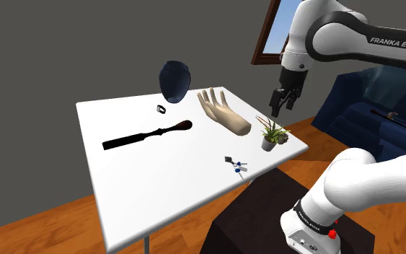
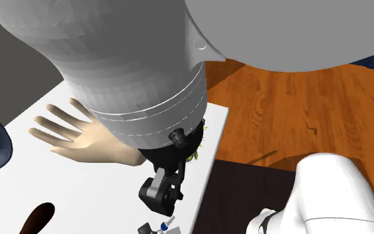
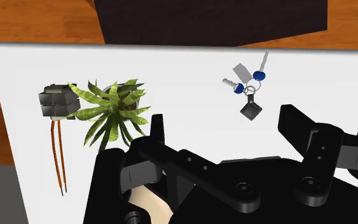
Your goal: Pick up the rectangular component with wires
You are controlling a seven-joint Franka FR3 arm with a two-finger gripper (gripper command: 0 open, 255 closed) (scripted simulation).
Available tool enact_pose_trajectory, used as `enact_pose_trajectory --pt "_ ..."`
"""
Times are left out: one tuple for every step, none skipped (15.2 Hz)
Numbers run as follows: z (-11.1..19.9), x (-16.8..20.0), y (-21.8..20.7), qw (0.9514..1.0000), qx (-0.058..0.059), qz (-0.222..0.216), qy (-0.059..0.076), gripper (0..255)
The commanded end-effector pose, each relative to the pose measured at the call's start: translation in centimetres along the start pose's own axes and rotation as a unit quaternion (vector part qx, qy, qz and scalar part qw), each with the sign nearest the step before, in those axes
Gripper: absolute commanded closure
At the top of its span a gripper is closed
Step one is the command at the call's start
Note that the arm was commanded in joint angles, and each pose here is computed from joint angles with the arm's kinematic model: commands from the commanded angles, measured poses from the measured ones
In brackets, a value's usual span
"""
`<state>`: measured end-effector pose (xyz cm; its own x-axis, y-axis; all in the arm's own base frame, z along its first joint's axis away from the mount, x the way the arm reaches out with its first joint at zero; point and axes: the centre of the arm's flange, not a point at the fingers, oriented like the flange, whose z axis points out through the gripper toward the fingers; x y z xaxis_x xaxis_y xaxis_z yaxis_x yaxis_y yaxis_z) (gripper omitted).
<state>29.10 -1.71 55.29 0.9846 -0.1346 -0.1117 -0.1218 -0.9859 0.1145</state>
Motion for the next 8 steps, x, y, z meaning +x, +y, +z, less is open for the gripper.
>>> enact_pose_trajectory --pt "0.0 0.0 0.0 1.0 0.0 0.0 0.0 0" --pt "0.7 0.5 1.0 1.0 0.002 0.001 0.001 0" --pt "1.5 1.0 2.1 1.0 0.005 0.002 0.001 0" --pt "2.2 1.5 3.1 1.0 0.007 0.003 0.002 0" --pt "3.0 2.0 4.1 0.9999 0.009 0.004 0.003 0" --pt "3.7 2.5 5.2 0.9999 0.011 0.005 0.004 0" --pt "4.5 3.0 6.2 0.9999 0.014 0.006 0.004 0" --pt "5.2 3.5 7.2 0.9998 0.016 0.008 0.005 0"
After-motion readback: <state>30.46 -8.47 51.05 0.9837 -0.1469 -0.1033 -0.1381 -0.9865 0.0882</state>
